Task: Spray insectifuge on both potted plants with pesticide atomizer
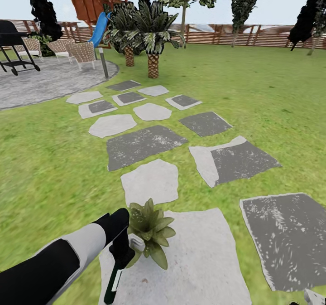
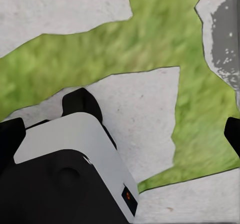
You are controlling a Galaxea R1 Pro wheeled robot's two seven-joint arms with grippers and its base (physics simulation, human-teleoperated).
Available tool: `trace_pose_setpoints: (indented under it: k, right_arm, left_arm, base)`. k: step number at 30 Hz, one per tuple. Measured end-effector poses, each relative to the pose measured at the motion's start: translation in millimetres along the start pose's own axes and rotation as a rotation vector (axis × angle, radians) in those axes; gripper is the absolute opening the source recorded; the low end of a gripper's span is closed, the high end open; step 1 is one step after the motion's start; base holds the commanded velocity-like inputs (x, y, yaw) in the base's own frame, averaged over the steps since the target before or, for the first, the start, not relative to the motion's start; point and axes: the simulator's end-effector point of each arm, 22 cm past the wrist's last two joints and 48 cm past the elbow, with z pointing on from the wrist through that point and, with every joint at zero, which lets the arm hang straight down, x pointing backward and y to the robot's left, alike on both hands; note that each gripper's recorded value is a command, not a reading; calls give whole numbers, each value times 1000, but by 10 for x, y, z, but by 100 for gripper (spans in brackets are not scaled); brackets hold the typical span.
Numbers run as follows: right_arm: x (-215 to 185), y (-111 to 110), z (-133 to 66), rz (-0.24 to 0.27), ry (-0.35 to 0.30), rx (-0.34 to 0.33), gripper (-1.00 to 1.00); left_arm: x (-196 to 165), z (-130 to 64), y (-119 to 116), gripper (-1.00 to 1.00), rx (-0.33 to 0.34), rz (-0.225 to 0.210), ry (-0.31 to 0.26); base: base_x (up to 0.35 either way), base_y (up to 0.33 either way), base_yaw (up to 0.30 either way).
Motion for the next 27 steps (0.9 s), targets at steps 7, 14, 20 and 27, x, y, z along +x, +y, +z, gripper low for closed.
trace_pose_setpoints:
  k: [7, 14, 20, 27]
  right_arm:
    - [-2, -2, -1, 0, 0, 0, 100]
    - [0, 3, 1, 1, 0, -1, 100]
    - [2, 3, 1, 1, 0, -1, 100]
    - [1, 2, 1, 1, 0, -1, 100]
  left_arm:
    - [283, 103, 220, -100, -68, 0, 89]
    - [351, 139, 255, -100, -70, -9, 102]
    - [430, 149, 359, -100, -78, -23, 111]
    - [195, -141, 463, -100, -106, -20, 62]
  base:
    - [0, 0, -45]
    - [0, 0, -1]
    - [0, 0, 0]
    - [0, 0, 0]
